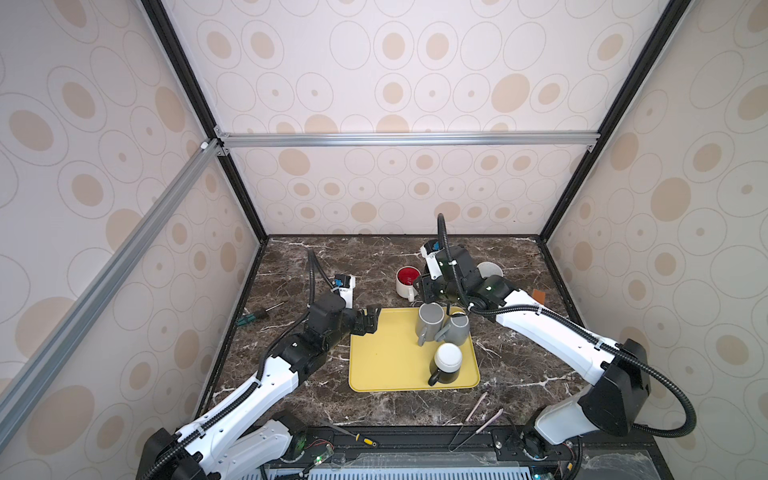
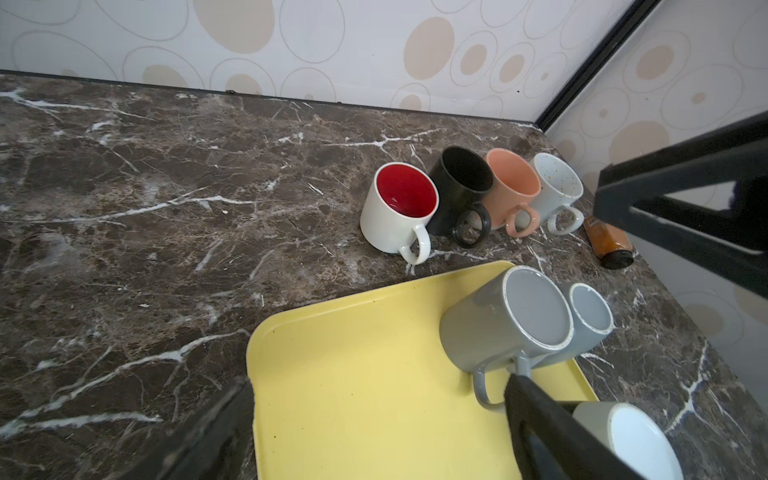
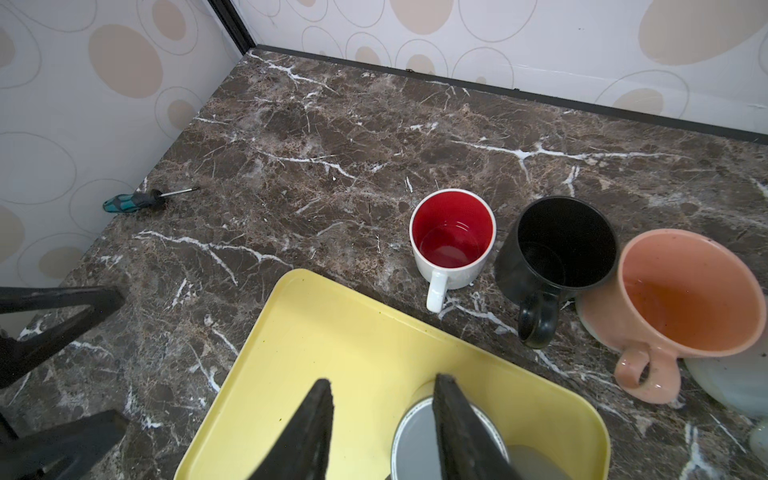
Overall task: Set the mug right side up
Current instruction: 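Open the right gripper, releasing the white mug, and raise it, then move the left gripper over the upside-down grey mug on the tray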
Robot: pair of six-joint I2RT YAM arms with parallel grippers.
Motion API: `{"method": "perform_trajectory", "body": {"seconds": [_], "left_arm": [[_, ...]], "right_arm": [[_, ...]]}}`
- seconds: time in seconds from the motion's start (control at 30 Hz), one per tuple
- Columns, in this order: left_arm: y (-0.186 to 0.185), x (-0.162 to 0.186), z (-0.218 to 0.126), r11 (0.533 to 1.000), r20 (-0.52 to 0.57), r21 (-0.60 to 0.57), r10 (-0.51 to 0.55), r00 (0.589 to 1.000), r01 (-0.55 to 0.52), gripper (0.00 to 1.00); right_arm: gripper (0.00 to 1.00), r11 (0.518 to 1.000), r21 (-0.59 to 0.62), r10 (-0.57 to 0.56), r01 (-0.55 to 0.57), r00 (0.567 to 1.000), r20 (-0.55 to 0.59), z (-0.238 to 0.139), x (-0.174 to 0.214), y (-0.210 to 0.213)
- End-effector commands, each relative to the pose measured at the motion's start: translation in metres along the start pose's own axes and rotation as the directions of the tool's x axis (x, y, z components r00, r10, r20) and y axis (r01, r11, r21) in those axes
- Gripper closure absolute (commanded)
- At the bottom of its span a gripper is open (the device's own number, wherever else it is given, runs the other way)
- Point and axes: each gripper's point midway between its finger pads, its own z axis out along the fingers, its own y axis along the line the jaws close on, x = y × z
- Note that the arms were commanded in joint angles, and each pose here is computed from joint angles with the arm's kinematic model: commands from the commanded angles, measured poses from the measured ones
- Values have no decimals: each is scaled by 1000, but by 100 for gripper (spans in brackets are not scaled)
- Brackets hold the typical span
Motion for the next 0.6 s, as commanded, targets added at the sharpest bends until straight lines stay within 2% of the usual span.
{"method": "perform_trajectory", "body": {"seconds": [0.0, 0.13, 0.27, 0.47, 0.57], "left_arm": [[-19, -9, -3, 997, 3, 24, 79, 997, -79, 6], [-44, 2, 5, 989, -11, 81, 129, 992, -127, 7], [-58, 11, 13, 980, -18, 117, 165, 986, -162, 9], [-90, 23, 18, 944, -60, 206, 277, 959, -260, 17], [-95, 29, 23, 937, -87, 185, 318, 944, -298, 16]], "right_arm": [[58, 1000, -14, -28, 28, 1000, 8, -15, 4, 2], [57, 999, 23, -49, 49, 998, 25, -17, 4, -6], [58, 996, 60, -61, 62, 998, -10, -18, 5, -11], [59, 995, 101, -9, 10, 1000, -5, -27, 5, -25], [60, 995, 101, 12, -14, 1000, 14, -30, 4, -31]]}}
